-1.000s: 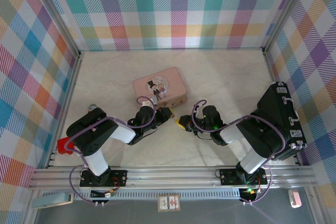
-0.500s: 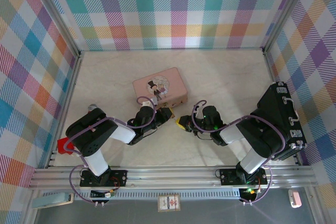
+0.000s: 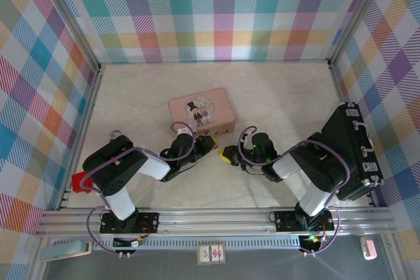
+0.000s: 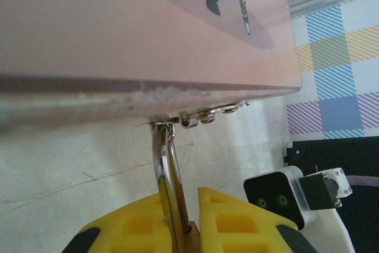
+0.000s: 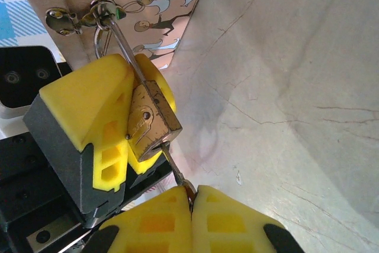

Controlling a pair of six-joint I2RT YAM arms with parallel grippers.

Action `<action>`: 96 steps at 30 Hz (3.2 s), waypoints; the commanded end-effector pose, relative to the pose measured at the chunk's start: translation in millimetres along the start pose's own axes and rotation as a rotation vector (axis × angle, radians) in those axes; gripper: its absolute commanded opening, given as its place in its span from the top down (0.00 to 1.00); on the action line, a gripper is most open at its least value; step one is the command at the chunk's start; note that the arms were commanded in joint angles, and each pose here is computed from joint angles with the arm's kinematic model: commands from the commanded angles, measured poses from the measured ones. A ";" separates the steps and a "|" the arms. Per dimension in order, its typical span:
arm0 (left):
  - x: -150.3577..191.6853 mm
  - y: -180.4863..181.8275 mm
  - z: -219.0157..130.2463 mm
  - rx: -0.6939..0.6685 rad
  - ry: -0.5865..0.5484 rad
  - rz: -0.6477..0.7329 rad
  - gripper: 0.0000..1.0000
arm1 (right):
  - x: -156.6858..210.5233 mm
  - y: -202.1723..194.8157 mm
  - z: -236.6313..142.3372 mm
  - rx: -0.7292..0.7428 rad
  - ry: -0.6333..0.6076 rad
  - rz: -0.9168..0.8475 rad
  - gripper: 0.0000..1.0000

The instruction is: Unlock the padlock with the key

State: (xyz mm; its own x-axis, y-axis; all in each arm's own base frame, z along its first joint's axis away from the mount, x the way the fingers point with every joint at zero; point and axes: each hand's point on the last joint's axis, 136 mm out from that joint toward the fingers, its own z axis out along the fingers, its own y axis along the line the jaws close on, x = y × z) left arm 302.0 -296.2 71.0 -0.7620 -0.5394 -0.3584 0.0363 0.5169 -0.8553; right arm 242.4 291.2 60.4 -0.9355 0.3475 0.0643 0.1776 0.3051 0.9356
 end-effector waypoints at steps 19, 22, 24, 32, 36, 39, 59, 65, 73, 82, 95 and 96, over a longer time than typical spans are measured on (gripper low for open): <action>10.3 -82.3 -7.1 0.264 0.053 -0.048 1.00 | -25.2 53.5 9.8 -0.203 -0.063 0.040 1.00; 9.7 -82.1 -7.8 0.263 0.047 -0.048 1.00 | -26.4 47.3 8.0 -0.179 -0.082 0.041 1.00; 9.8 -81.7 -8.7 0.263 0.045 -0.047 1.00 | -27.4 43.7 6.8 -0.166 -0.092 0.041 1.00; 8.2 -96.4 -18.9 0.316 0.027 -0.076 1.00 | -35.4 45.8 6.4 -0.212 -0.109 0.085 1.00; 12.2 -99.9 -18.0 0.316 0.037 -0.072 1.00 | -38.0 51.9 8.3 -0.222 -0.107 0.089 1.00; 13.4 -98.5 -16.8 0.321 0.036 -0.082 1.00 | -39.6 53.5 7.1 -0.227 -0.114 0.092 1.00; 20.9 -94.1 -10.4 0.328 0.050 -0.105 1.00 | -47.6 53.7 5.0 -0.236 -0.127 0.103 1.00; 29.8 -101.3 -5.2 0.334 0.072 -0.103 1.00 | -52.6 67.1 8.7 -0.261 -0.127 0.092 1.00; 36.0 -99.4 -2.3 0.315 0.081 -0.096 1.00 | -53.2 66.2 9.9 -0.259 -0.124 0.095 1.00; 23.6 -74.1 -3.8 0.150 0.043 -0.079 1.00 | -48.7 42.9 10.6 -0.205 -0.117 0.148 0.85; 12.3 -51.5 -10.4 0.008 0.025 -0.049 1.00 | -36.9 24.3 0.5 -0.119 -0.109 0.131 0.59; 12.2 -50.9 -10.1 0.005 0.026 -0.048 1.00 | -35.2 22.1 -1.3 -0.107 -0.109 0.123 0.57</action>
State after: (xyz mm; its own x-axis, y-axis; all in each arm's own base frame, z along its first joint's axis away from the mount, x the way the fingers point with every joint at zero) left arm 296.1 -291.8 75.4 -0.7325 -0.6028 -0.3163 -0.1080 0.5617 -0.8203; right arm 267.1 293.0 64.7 -0.8784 0.4211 0.2261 0.3199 0.1665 0.9327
